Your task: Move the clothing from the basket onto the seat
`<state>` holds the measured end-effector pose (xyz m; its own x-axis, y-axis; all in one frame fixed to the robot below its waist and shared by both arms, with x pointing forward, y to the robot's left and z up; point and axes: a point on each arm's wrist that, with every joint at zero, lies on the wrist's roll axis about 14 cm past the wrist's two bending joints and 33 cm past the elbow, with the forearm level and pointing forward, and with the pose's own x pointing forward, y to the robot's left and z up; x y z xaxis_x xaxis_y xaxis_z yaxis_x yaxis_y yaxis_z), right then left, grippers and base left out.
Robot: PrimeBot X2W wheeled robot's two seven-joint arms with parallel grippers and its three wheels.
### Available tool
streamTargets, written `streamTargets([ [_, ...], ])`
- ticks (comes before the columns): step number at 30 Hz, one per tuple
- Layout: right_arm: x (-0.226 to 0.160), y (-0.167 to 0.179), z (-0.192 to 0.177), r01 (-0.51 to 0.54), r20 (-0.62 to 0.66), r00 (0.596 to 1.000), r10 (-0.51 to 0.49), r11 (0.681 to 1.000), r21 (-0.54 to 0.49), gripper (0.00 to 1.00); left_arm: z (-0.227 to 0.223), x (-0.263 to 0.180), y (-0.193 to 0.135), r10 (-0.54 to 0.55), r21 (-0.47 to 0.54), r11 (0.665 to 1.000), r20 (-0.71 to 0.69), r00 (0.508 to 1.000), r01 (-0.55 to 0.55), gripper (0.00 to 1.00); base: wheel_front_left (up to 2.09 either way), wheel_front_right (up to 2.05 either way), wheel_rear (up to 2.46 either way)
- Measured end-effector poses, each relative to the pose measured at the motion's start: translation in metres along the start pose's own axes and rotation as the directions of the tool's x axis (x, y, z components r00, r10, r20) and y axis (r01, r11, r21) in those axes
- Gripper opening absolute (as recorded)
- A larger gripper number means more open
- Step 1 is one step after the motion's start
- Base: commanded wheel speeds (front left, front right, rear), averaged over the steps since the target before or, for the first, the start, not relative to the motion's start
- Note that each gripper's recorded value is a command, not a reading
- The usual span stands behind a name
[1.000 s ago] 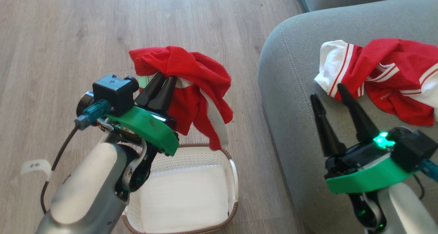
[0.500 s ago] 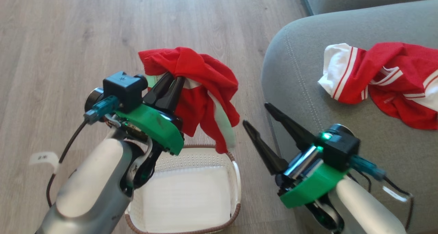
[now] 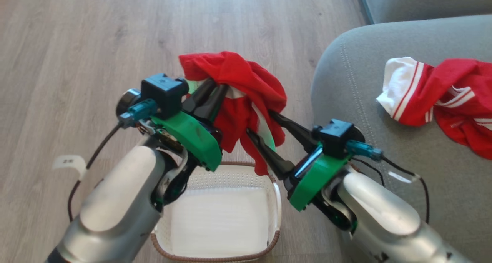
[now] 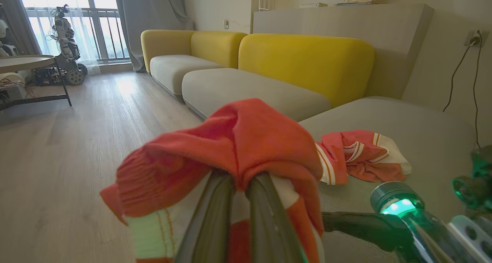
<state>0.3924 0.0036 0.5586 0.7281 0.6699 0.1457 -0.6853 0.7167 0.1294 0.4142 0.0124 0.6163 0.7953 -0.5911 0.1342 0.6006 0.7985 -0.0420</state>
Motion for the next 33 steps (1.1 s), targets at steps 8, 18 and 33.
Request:
streamTargets([
  [8,0.021,-0.003,-0.013,-0.008,-0.059,0.998,0.009,1.000,0.021,1.00,-0.005,-0.004,-0.004,-0.011,-0.003,1.000,-0.015,1.000,0.011,0.00,0.00,0.00,0.00],
  [18,0.036,0.011,-0.013,-0.047,-0.060,0.997,0.049,0.998,0.039,0.00,-0.005,-0.014,-0.003,0.008,0.006,1.000,-0.019,1.000,-0.008,0.00,0.00,0.00,0.00],
  [33,0.033,0.005,-0.006,-0.027,-0.040,0.999,0.029,0.998,0.048,0.00,-0.005,-0.011,-0.004,0.010,-0.006,1.000,-0.014,1.000,-0.010,0.00,0.00,0.00,0.00],
])
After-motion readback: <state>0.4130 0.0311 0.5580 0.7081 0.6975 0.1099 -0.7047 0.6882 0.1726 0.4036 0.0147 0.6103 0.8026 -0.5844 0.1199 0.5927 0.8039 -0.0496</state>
